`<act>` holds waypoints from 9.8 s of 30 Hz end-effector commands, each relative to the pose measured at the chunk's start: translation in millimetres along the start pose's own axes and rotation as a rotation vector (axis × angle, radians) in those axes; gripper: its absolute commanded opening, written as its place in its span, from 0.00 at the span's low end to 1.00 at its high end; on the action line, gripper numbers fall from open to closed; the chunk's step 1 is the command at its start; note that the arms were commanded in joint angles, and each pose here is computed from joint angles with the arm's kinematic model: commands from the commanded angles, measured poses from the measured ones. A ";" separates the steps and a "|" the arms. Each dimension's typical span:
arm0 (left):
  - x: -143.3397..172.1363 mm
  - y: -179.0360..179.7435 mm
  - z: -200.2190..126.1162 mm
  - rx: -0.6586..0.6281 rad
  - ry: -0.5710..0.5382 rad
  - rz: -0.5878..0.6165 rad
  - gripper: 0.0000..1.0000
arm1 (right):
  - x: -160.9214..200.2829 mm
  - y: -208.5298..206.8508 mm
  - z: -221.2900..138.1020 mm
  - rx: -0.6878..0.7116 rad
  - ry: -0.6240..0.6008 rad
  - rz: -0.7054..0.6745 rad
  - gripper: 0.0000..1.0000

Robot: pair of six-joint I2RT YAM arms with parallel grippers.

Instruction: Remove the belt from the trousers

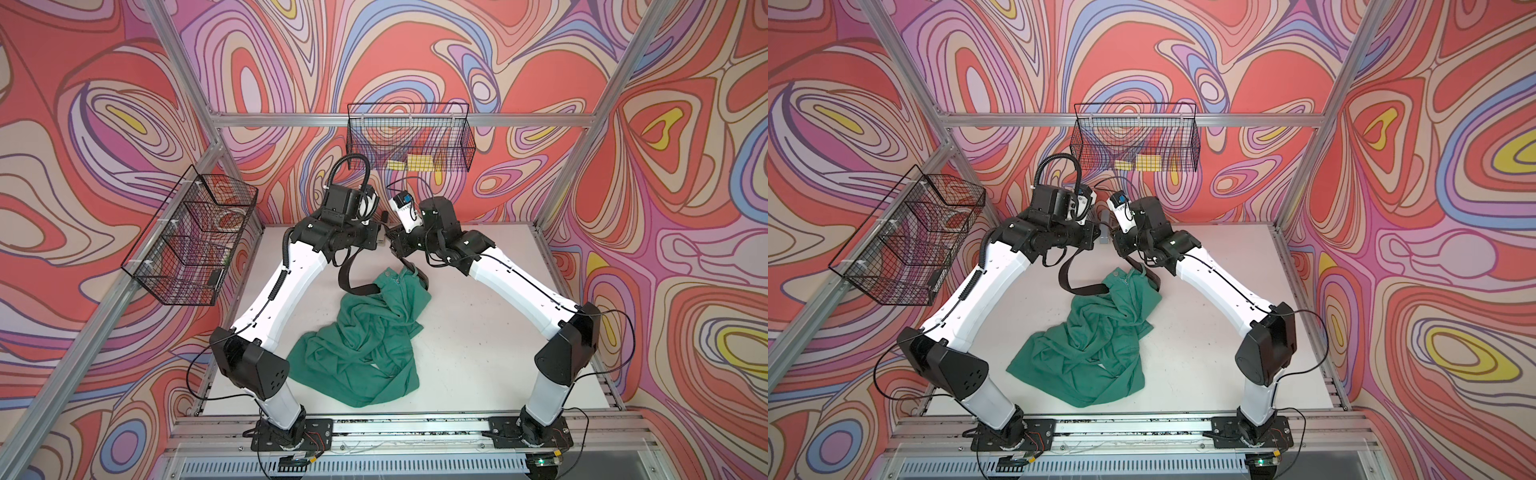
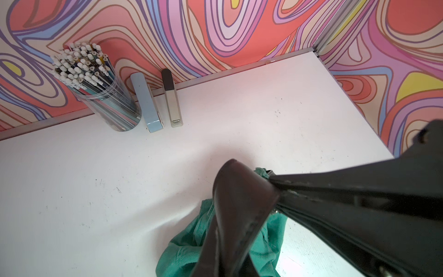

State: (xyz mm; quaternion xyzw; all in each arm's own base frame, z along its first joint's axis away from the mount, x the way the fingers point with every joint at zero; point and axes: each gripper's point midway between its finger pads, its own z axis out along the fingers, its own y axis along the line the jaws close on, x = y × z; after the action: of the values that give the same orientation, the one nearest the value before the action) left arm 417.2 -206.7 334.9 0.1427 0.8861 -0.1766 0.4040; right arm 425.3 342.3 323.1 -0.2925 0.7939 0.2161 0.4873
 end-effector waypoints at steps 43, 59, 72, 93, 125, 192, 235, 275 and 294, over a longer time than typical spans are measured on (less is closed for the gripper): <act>-42.9 6.5 -34.3 0.073 -0.179 -0.263 0.00 | -29.2 2.4 -21.8 0.075 -0.073 -0.062 0.52; -37.5 5.9 -30.9 0.080 -0.161 -0.262 0.00 | -29.0 -1.8 1.2 0.090 -0.053 -0.058 0.47; -34.1 6.8 -29.4 0.074 -0.155 -0.261 0.00 | -34.6 -0.4 2.5 0.088 -0.053 -0.060 0.43; -29.1 7.3 -29.2 0.072 -0.142 -0.263 0.00 | -39.4 3.4 7.0 0.082 -0.047 -0.064 0.42; -34.2 6.6 -31.3 0.074 -0.153 -0.256 0.00 | -8.2 3.3 16.3 0.099 0.044 -0.085 0.12; -88.8 13.3 -112.4 0.208 -0.439 -0.280 0.00 | 122.1 -45.1 25.1 0.106 0.279 0.092 0.00; 3.8 -69.2 0.0 0.326 -0.214 0.741 0.76 | 45.8 -37.7 -29.0 0.001 0.382 -0.065 0.00; -37.6 -38.9 -17.6 0.096 -0.155 0.200 0.00 | -41.9 -36.8 -64.3 0.049 -0.154 0.100 0.50; -36.7 -45.5 -21.5 0.137 -0.149 0.160 0.00 | -27.0 -28.6 -30.1 -0.034 -0.095 0.064 0.35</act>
State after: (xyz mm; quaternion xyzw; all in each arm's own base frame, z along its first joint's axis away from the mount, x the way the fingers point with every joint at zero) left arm 410.7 -236.3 356.7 0.2323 0.8447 -0.1864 0.4448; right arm 430.7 305.8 352.8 -0.2588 0.7832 0.2551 0.5045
